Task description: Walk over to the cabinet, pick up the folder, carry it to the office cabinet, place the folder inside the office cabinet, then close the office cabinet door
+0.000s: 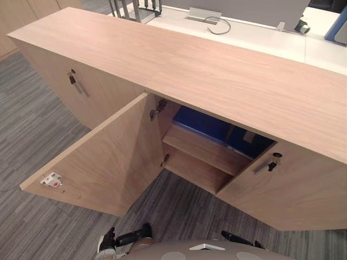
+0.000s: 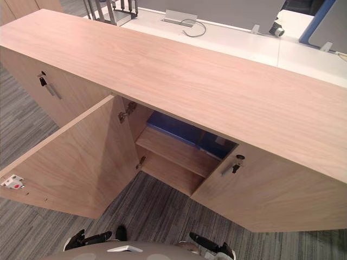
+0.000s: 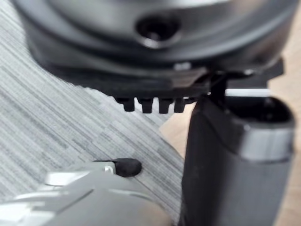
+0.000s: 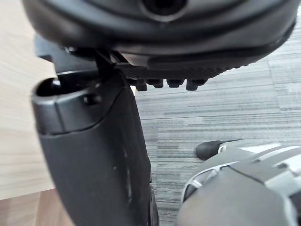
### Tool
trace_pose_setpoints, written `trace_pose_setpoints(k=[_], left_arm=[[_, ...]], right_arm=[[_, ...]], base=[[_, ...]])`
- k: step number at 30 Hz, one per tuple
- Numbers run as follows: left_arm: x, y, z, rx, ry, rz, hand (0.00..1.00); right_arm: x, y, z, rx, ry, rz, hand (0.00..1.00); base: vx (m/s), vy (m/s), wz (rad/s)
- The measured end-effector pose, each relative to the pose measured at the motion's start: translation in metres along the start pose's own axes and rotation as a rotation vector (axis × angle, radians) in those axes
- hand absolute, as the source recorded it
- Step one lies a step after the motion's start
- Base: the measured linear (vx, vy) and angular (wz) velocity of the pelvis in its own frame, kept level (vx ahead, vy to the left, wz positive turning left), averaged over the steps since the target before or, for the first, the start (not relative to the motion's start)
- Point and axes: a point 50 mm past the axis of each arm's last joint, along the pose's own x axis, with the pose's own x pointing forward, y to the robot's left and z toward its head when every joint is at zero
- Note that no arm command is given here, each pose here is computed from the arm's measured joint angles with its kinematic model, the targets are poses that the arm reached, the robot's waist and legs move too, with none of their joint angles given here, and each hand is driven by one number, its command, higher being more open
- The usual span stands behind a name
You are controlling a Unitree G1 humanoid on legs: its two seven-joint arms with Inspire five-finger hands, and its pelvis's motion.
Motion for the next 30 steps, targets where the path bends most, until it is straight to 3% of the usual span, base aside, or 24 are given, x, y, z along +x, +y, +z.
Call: trace_pose_setpoints(k=[8, 12, 17, 26, 30], left_arm=[[0.005, 0.002, 0.023, 0.029, -0.067, -0.012, 1.00], [0.007, -0.009, 0.041, 0.207, -0.129, -0.088, 1.00], [0.007, -0.015, 0.060, 0.287, -0.196, -0.132, 1.00], [0.009, -0.009, 0.041, 0.211, -0.095, -0.135, 1.00], [0.008, -0.001, 0.029, 0.057, -0.035, -0.094, 1.00]], right_arm=[[0.000, 0.013, 0.012, -0.033, -0.035, 0.035, 1.00], [0.002, 0.011, 0.022, -0.048, -0.061, 0.033, 1.00], [0.005, -0.002, 0.029, -0.045, -0.067, 0.012, 1.00], [0.002, 0.005, 0.014, 0.025, -0.008, 0.033, 1.00], [0.002, 0.001, 0.013, 0.022, -0.012, 0.028, 1.00]], base=[[-0.02, -0.016, 0.40], [-0.16, 0.040, 1.05], [-0.12, 0.149, 0.72], [-0.04, 0.147, 0.78], [-0.02, 0.058, 0.29]])
